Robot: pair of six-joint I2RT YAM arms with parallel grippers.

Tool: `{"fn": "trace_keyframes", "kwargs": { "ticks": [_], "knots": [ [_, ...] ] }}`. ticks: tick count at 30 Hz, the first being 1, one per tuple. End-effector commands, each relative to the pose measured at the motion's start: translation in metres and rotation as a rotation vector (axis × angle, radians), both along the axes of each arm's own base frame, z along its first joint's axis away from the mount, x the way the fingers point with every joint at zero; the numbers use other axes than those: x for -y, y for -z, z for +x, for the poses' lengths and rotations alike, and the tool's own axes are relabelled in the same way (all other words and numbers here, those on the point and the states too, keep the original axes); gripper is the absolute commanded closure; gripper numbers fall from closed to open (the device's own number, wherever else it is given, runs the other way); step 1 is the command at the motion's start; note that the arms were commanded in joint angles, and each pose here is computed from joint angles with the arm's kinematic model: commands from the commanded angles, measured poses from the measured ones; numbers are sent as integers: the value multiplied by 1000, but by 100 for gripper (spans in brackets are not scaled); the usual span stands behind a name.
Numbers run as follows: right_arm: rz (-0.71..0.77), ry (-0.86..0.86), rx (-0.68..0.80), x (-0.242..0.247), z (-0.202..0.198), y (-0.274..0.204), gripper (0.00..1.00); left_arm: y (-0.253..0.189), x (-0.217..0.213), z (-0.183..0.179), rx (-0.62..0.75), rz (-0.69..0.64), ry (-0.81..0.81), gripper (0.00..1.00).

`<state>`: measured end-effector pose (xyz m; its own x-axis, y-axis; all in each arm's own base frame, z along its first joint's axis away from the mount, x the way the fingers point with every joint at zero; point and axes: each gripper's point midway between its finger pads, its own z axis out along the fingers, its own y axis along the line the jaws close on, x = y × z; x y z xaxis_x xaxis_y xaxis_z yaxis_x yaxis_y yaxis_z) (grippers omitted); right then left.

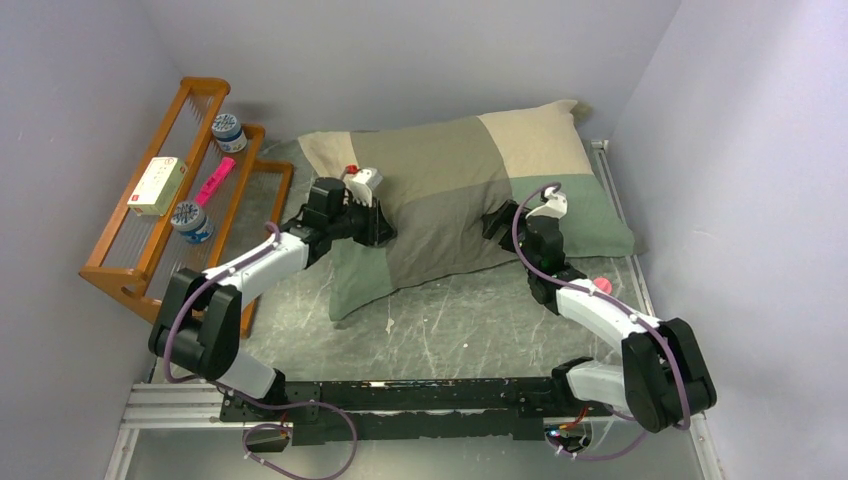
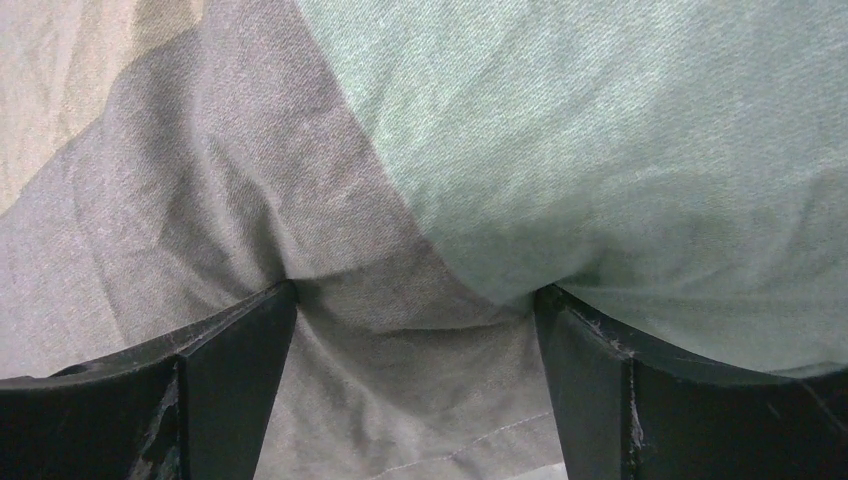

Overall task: Remove the pillowcase from the pillow
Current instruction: Adjust the pillow at the center of the board.

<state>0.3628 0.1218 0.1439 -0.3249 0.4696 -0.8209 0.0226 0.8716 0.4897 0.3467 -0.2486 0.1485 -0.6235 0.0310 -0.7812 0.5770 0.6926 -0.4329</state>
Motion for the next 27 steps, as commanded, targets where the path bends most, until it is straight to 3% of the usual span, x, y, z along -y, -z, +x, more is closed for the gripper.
{"fn": "trace_keyframes", "kwargs": {
  "ticks": [1, 2, 6, 9, 11, 14, 18, 27],
  "knots": [
    [41, -92, 119, -21, 13, -34, 12, 22, 25, -58, -162, -43, 149, 88],
    [39, -99, 123, -23, 13, -35, 15, 22, 26, -61, -162, -43, 157, 94],
    [20, -125, 145, -26, 17, -41, 32, 11, 31, -65, -119, -66, 178, 95],
    [-1, -128, 165, -26, 20, -49, 60, -4, 23, -62, -90, -32, 140, 95],
    [-21, -120, 174, -23, 20, -53, 79, -21, 12, -51, -35, 2, 79, 83],
    [-46, -103, 181, -17, 18, -55, 100, -47, -2, -37, 13, 9, 26, 55],
    [-61, -94, 176, -12, 11, -51, 100, -67, -28, -14, 26, -20, -53, 39],
    [-88, -111, 187, -7, -6, -49, 100, -77, -74, 19, 7, -71, -224, 16]
  ]
}}
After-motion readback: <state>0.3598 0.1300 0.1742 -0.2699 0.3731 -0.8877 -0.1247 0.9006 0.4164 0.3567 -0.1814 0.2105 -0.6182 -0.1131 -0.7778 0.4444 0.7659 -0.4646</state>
